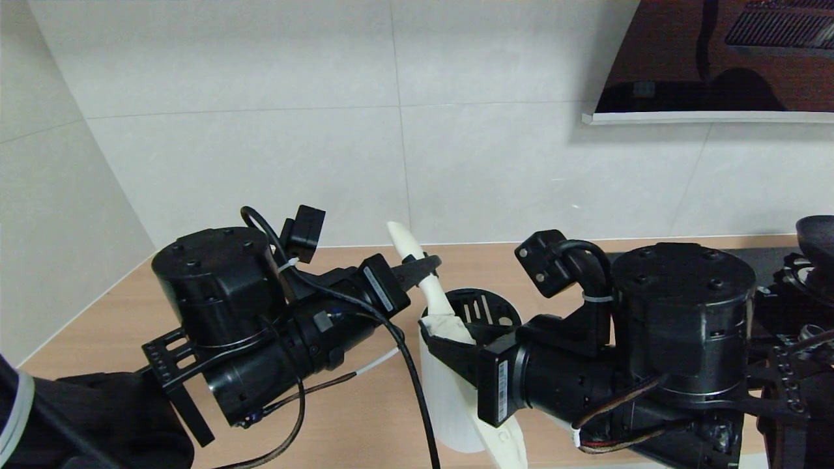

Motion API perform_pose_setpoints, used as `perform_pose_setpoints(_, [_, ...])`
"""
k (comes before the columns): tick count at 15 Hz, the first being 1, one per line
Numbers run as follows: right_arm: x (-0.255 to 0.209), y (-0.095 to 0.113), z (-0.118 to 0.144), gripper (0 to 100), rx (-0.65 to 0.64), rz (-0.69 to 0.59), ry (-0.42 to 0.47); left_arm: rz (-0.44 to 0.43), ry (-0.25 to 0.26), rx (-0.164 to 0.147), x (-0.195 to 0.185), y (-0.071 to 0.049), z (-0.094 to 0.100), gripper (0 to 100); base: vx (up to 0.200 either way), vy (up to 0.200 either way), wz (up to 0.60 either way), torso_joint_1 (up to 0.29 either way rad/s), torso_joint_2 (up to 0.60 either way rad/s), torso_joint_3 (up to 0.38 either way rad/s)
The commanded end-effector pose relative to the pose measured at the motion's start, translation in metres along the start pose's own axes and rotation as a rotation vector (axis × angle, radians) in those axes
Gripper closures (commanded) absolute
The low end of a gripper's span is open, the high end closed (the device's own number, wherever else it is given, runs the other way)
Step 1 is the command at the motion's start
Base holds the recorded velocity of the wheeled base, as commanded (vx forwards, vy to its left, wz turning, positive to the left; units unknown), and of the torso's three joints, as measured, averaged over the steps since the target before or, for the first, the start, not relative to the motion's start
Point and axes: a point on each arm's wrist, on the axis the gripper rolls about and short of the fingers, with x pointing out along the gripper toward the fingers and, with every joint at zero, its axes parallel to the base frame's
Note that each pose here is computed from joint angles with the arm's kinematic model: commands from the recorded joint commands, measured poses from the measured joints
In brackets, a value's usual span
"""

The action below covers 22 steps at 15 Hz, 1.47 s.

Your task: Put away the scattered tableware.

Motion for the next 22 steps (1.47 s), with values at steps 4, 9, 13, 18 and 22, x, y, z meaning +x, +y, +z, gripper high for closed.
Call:
perform_pose_setpoints(4, [-0.001, 0.000, 0.002, 0, 0.001, 0.000, -0.005, -0.014, -0.015, -0.001, -0.002, -0.004, 0.003, 100, 0.000, 0.000, 0.00, 0.000, 0.00, 0.000])
perform_pose_setpoints(9, [-0.018, -0.025, 0.030, 0, 0.026, -0.074, -0.110, -0.047, -0.045, 0.023, -0.015, -0.021, 0.017, 100, 0.000, 0.000, 0.00, 0.000, 0.00, 0.000])
perform_pose_setpoints(13, [-0.030, -0.046, 0.047, 0, 0.040, -0.155, -0.152, 0.041, -0.086, 0.092, -0.026, -0.040, 0.034, 100, 0.000, 0.000, 0.00, 0.000, 0.00, 0.000])
perform_pose_setpoints(18, [-0.034, -0.062, 0.056, 0, 0.050, -0.213, -0.183, 0.263, -0.277, 0.381, -0.022, -0.068, 0.055, 100, 0.000, 0.000, 0.00, 0.000, 0.00, 0.000])
perform_pose_setpoints(22, [-0.036, -0.067, 0.058, 0, 0.054, -0.231, -0.191, 0.445, -0.358, 0.592, -0.001, -0.078, 0.054, 100, 0.000, 0.000, 0.00, 0.000, 0.00, 0.000])
